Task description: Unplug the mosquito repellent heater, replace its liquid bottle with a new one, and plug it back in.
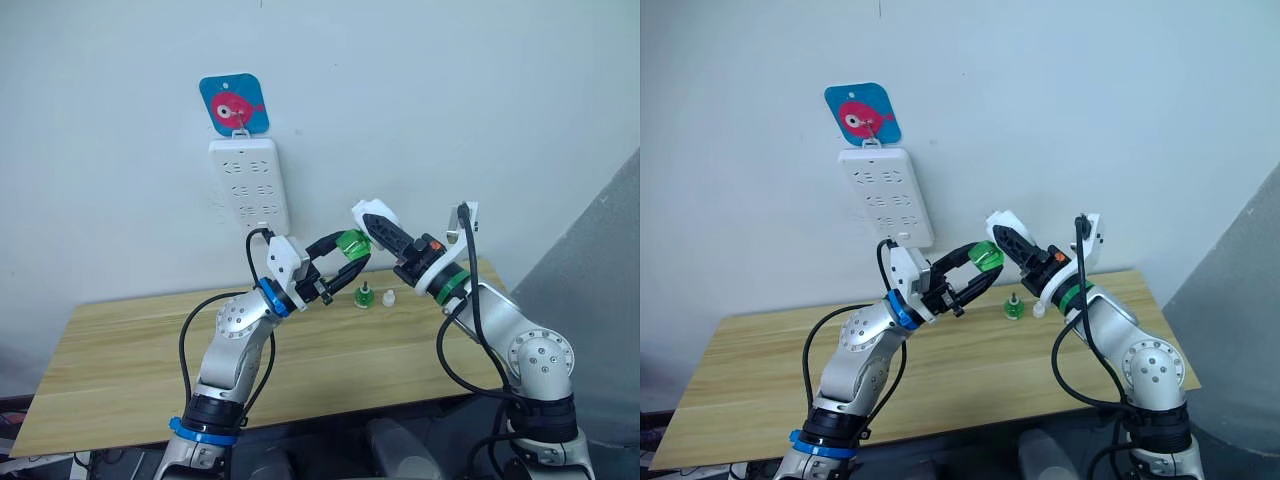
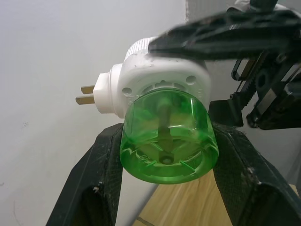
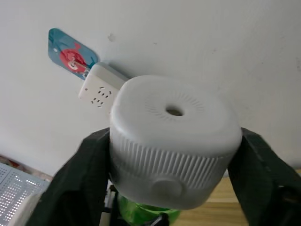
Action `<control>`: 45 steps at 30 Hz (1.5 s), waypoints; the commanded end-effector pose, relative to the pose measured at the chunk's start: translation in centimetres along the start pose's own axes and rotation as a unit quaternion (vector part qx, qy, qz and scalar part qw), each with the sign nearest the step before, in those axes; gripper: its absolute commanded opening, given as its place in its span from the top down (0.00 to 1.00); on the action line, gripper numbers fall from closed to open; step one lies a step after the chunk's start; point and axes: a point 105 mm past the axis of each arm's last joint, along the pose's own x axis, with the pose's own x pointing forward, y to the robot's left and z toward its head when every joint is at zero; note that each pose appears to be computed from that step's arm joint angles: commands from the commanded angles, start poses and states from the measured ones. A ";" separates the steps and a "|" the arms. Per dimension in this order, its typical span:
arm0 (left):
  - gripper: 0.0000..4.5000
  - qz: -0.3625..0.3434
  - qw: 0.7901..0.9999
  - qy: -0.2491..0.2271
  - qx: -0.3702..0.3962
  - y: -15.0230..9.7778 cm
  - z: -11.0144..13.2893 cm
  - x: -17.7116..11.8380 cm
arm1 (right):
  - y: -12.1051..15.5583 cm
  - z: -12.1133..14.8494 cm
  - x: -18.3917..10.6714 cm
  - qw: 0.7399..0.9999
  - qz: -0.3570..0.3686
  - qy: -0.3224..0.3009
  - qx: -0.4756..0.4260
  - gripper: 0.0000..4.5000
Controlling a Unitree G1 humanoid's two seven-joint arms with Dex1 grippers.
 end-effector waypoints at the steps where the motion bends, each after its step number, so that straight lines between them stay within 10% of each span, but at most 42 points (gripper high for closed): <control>1: 0.48 -0.016 0.999 -0.020 0.019 -0.6 1.3 0.4 | 1.8 0.7 0.2 0.999 0.040 -0.015 -0.005 0.32; 10: 0.48 0.014 1.000 -0.009 0.013 0.3 1.2 -0.1 | 1.8 0.7 0.3 0.999 0.042 -0.019 -0.001 0.32; 17: 0.00 0.007 0.999 0.038 -0.001 0.7 0.0 -1.4 | 1.4 1.7 -0.1 0.998 0.027 -0.040 -0.026 0.32; 29: 0.00 0.130 0.978 0.161 0.003 6.3 -0.5 -10.2 | 1.5 3.2 -1.6 0.938 -0.016 -0.014 -0.346 0.32; 45: 0.00 0.140 0.968 0.208 -0.011 14.3 2.8 -12.8 | 3.3 0.5 -2.4 0.886 0.047 0.048 -0.458 0.32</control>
